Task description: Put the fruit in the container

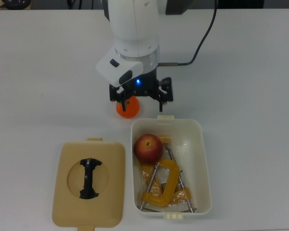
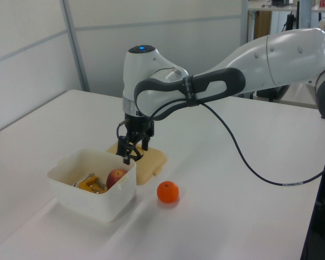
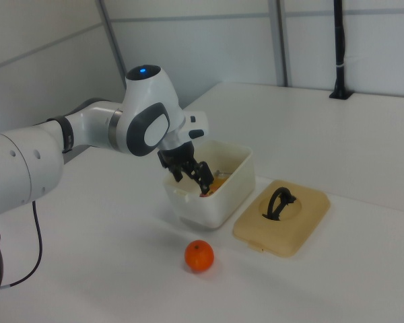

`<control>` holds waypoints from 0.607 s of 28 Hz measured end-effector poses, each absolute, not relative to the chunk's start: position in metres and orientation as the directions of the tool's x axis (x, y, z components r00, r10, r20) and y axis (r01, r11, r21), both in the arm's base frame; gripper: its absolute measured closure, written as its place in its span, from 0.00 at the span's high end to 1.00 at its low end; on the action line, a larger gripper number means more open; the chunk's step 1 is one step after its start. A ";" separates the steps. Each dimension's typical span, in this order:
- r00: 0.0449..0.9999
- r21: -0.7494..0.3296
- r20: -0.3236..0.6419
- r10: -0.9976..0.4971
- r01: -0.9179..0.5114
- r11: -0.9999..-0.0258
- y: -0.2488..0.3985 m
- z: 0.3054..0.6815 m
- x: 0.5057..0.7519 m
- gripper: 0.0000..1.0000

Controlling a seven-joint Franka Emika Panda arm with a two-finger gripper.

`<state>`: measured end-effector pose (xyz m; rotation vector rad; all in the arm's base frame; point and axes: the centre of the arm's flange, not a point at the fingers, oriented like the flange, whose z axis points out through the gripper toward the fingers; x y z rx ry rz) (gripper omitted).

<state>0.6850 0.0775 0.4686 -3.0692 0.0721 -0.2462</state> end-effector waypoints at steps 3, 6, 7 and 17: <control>0.998 -0.042 0.057 -0.013 -0.011 -0.999 0.070 0.465 0.673 1.00; 1.000 -0.031 -0.014 0.019 0.019 -0.999 0.063 0.461 0.665 1.00; 0.999 -0.027 -0.035 0.029 0.028 -0.999 0.060 0.459 0.663 1.00; 0.988 0.050 -0.140 0.060 0.067 -0.997 0.049 0.414 0.653 1.00</control>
